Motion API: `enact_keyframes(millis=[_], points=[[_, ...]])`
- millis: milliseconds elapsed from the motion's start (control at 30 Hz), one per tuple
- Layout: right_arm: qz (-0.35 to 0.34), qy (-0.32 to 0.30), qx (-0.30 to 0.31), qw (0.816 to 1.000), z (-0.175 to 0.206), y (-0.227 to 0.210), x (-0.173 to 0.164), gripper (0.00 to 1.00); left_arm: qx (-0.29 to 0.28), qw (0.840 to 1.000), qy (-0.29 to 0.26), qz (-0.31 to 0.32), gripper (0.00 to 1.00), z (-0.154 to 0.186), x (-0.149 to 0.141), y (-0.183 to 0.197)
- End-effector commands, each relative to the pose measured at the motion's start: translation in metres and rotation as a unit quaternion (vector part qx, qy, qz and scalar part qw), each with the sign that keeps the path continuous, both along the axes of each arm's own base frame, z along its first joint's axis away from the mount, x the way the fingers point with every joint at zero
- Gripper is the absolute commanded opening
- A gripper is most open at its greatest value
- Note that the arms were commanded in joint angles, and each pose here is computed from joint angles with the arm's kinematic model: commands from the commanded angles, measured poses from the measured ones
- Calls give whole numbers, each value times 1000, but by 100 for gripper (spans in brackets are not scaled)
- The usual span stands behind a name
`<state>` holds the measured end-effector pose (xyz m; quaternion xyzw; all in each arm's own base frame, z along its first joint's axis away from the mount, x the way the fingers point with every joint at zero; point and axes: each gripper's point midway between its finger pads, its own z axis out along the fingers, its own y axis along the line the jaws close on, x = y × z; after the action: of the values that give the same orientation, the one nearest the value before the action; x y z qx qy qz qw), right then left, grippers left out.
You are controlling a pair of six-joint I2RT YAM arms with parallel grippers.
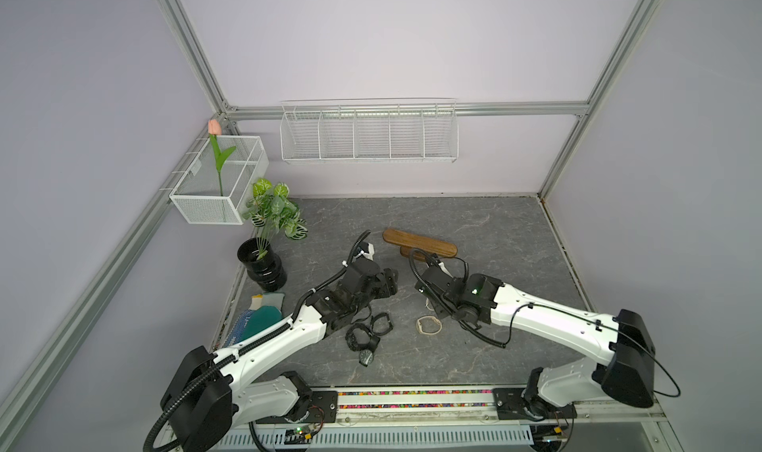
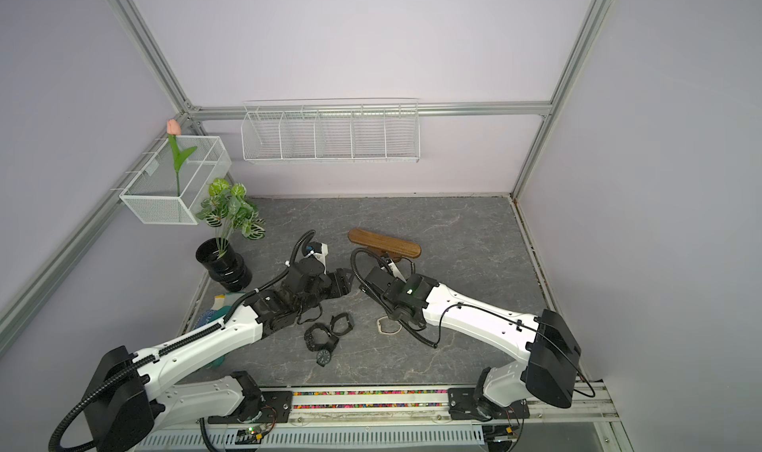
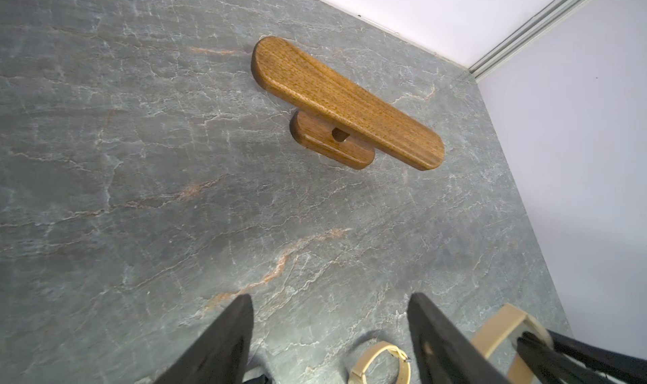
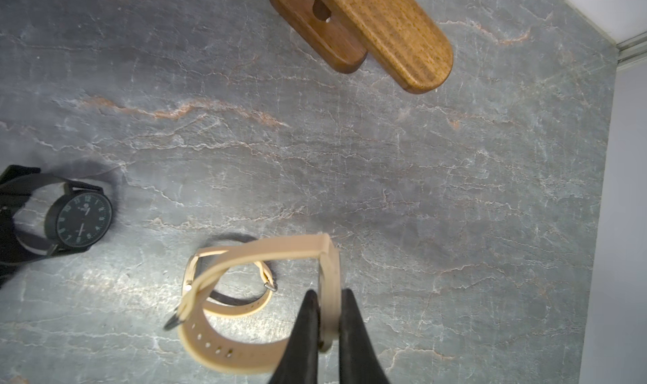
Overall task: Place watch on stand
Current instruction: Pick up the watch at the center of the board.
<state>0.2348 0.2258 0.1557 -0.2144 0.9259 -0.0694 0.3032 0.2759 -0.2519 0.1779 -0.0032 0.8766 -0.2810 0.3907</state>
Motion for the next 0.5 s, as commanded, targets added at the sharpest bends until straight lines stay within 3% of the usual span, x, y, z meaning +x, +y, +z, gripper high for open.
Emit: enact_keyframes(millis=[0, 233, 467], points=[[-12, -7, 43, 999, 9, 6, 2, 7, -38, 999, -11, -32, 69, 7, -5, -21], [-30, -31, 79, 996, 25, 19, 13, 7, -73, 991, -29, -111, 53, 15, -34, -72], [-30, -42, 94, 994, 32, 22, 16, 8, -59, 990, -21, -130, 40, 8, -38, -84]])
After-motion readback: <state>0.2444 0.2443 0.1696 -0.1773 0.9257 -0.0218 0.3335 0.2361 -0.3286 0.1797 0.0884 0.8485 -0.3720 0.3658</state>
